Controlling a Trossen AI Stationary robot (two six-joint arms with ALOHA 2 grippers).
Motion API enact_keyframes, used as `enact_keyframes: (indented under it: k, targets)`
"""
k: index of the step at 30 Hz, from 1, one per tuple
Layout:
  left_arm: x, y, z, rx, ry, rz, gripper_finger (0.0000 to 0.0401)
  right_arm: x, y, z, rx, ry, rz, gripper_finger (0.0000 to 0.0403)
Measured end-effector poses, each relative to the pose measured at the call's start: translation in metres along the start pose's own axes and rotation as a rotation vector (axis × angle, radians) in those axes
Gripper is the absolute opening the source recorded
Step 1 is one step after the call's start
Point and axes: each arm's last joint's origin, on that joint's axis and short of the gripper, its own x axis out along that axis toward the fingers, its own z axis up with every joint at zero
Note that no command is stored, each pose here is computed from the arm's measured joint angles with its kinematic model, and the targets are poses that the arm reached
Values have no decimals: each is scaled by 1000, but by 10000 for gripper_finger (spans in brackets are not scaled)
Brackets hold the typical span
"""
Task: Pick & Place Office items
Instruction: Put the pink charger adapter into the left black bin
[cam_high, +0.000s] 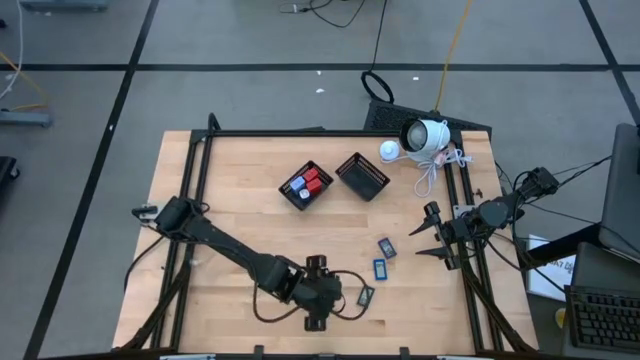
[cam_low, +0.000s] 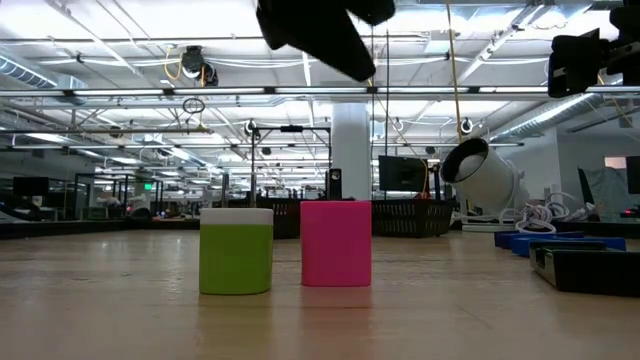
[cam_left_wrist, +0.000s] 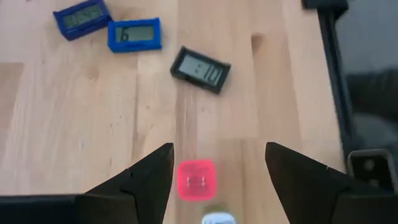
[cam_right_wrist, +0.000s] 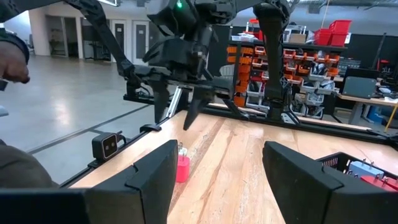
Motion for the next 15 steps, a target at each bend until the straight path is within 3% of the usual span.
enact_keyframes:
  k: [3, 15]
  targets:
    - [9, 4, -5, 36, 42, 23, 253, 0, 0, 0, 0, 1, 0, 224]
    - [30, 19, -8, -4, 108, 13, 253, 0, 0, 0, -1, 3, 0, 224]
